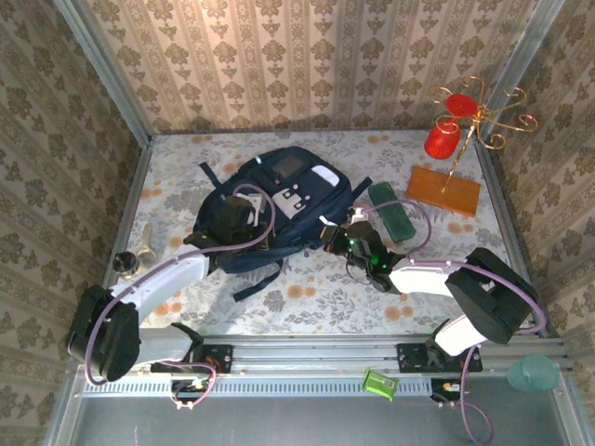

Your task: Pack the student bag

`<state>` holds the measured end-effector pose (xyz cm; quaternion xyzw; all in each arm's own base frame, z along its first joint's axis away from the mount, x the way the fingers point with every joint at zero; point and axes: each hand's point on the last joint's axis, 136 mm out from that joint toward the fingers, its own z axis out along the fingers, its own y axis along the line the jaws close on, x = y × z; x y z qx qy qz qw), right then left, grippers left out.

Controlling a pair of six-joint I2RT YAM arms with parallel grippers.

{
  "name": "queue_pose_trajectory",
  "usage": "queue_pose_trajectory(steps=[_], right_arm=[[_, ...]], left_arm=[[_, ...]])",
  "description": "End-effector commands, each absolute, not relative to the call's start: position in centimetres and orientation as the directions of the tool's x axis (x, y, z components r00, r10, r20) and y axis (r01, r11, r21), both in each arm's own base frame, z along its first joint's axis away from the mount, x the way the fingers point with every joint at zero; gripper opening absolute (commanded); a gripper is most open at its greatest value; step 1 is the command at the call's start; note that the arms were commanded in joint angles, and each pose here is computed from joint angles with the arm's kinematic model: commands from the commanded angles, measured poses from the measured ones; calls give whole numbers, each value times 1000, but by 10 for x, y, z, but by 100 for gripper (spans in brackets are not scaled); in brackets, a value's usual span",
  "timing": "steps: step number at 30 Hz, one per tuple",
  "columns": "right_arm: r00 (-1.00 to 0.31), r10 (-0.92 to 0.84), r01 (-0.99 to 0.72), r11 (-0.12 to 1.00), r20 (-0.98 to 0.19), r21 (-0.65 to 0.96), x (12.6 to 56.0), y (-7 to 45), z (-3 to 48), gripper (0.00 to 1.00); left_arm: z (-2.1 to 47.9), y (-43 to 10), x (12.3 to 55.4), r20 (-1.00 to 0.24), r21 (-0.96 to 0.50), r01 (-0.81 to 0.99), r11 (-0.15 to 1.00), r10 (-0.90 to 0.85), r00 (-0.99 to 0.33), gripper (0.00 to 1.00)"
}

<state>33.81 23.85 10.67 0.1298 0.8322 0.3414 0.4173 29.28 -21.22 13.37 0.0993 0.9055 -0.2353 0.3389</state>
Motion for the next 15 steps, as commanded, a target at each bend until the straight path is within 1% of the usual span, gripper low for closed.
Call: queue_pose_trajectory(steps=[1, 3, 6, 11, 15], right_arm=[[-450, 565, 103, 802, -691, 588, 368, 170, 115, 0], [-485, 533, 9, 796, -693, 605, 372, 189, 124, 0], [-560, 463, -113, 779, -687, 617, 369, 220, 128, 9], [-599, 403, -142, 797, -692, 587, 359, 231, 122, 12], [-613, 382, -145, 807, -692, 573, 355, 229, 120, 24]], left_arm=[[109, -163, 295, -649, -235, 249, 940, 39, -760, 0], [109, -176, 294, -662, -277, 298, 914, 43, -748, 0], [113, -194, 297, -675, -319, 335, 887, 36, -737, 0], [114, -209, 311, -680, -311, 350, 884, 50, -732, 0], [112, -215, 314, -670, -335, 348, 875, 38, -741, 0]])
